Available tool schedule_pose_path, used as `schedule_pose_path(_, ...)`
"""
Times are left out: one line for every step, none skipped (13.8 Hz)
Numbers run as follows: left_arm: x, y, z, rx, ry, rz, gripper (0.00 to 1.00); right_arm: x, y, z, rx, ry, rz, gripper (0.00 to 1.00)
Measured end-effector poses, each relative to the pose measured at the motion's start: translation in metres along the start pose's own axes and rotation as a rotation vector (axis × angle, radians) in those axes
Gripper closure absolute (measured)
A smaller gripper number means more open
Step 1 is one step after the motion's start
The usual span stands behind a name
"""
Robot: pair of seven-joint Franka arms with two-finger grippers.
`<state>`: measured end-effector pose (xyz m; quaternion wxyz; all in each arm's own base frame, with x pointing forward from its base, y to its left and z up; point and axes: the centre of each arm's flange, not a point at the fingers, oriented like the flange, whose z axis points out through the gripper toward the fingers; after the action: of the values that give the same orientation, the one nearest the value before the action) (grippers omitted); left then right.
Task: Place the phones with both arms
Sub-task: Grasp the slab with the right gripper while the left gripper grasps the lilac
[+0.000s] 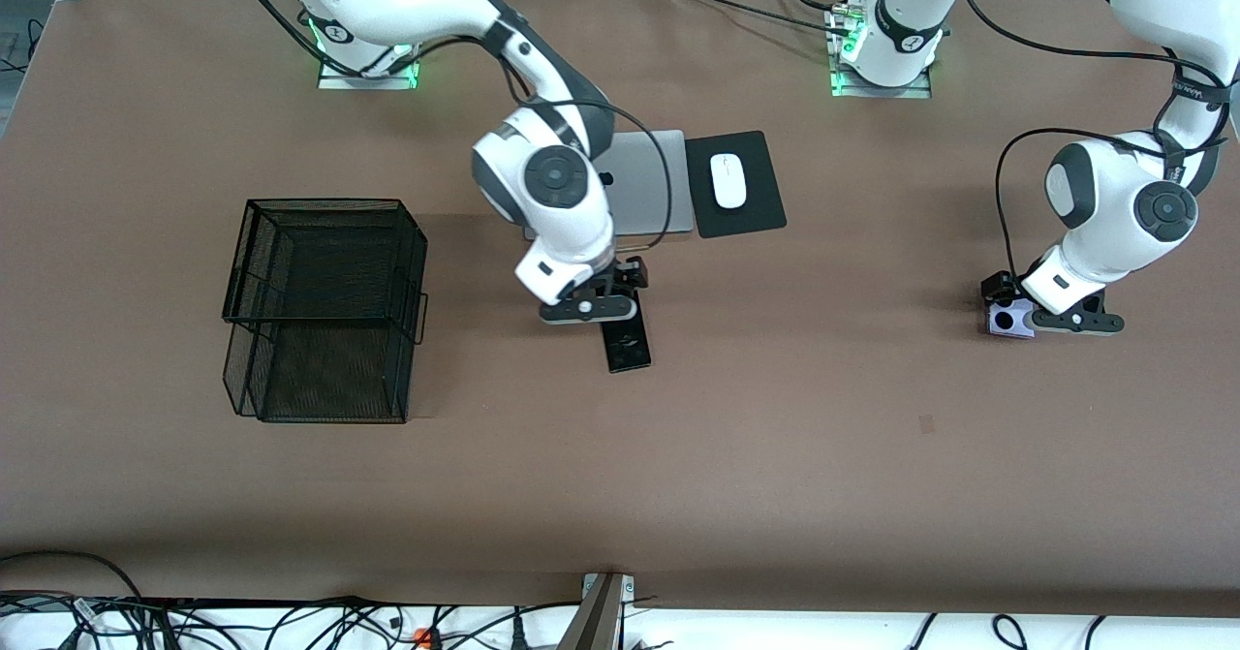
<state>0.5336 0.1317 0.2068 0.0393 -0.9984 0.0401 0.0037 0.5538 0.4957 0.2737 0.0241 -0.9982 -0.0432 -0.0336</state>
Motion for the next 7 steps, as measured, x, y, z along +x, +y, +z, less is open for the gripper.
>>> schedule_pose_path(0.000, -0.001, 0.004, 0.002, 0.010, -0.002, 0.00, -0.001, -0.005, 0.013, -0.024, 0.017, -0.030, 0.00)
schedule_pose_path(0.000, -0.002, 0.009, 0.004, 0.017, -0.005, 0.00, -0.003, -0.010, 0.024, -0.042, 0.031, -0.056, 0.00)
schedule_pose_path(-0.001, -0.003, 0.017, 0.004, 0.021, -0.008, 0.00, -0.005, -0.014, 0.035, -0.050, 0.041, -0.075, 0.00)
schedule_pose_path(-0.002, -0.005, 0.024, 0.005, 0.023, -0.011, 0.00, -0.007, -0.017, 0.046, -0.049, 0.045, -0.086, 0.00)
schedule_pose_path(-0.003, -0.007, 0.031, 0.005, 0.024, -0.016, 0.00, -0.009, -0.019, 0.055, -0.043, 0.049, -0.091, 0.00)
schedule_pose_path(-0.005, -0.010, 0.036, 0.005, 0.025, -0.021, 0.00, -0.010, -0.020, 0.063, -0.037, 0.051, -0.093, 0.00)
schedule_pose_path(-0.005, -0.012, 0.040, 0.006, 0.031, -0.024, 0.00, -0.012, -0.021, 0.070, -0.034, 0.050, -0.095, 0.00)
